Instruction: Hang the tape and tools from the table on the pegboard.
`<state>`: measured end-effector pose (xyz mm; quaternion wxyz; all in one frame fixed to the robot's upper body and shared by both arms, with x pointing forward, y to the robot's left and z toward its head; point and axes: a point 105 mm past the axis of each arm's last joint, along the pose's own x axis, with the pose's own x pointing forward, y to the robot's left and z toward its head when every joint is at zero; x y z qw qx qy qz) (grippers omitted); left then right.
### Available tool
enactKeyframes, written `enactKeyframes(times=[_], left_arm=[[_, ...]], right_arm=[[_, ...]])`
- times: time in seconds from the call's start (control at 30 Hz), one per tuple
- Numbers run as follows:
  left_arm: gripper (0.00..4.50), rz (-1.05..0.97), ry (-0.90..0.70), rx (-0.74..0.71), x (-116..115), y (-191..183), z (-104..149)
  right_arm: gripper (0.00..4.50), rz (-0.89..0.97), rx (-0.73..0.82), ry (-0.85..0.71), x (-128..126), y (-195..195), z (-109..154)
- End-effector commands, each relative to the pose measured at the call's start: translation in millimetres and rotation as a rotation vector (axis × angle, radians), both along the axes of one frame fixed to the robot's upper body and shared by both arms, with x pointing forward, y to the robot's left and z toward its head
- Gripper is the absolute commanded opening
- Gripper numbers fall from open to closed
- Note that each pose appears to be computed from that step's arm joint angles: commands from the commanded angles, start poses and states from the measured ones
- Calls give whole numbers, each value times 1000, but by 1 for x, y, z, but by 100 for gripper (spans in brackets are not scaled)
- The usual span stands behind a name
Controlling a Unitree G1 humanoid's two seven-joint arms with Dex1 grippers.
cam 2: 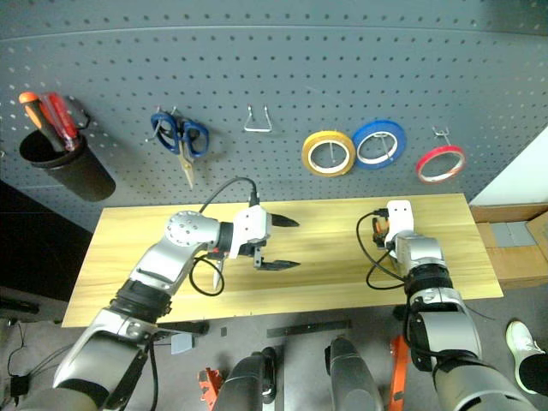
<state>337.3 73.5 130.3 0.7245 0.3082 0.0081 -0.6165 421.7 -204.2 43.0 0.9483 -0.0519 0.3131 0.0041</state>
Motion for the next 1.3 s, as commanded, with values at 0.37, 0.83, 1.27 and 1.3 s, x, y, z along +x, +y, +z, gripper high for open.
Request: enactKeyframes(times=[0.37,0.83,1.27,1.3], left_arm=[[450,212,34,-91,-7,53,7],[450,623,-56,-212,-16,145,36],[450,692,-149,-277,-18,152,60],[450,692,-151,-281,-17,151,61]], right_arm=[[255,140,-19,-240,-11,37,61],[255,448,156,-646,-85,175,189],[255,488,269,-986,-45,218,305],[255,484,280,-1005,-44,220,311]])
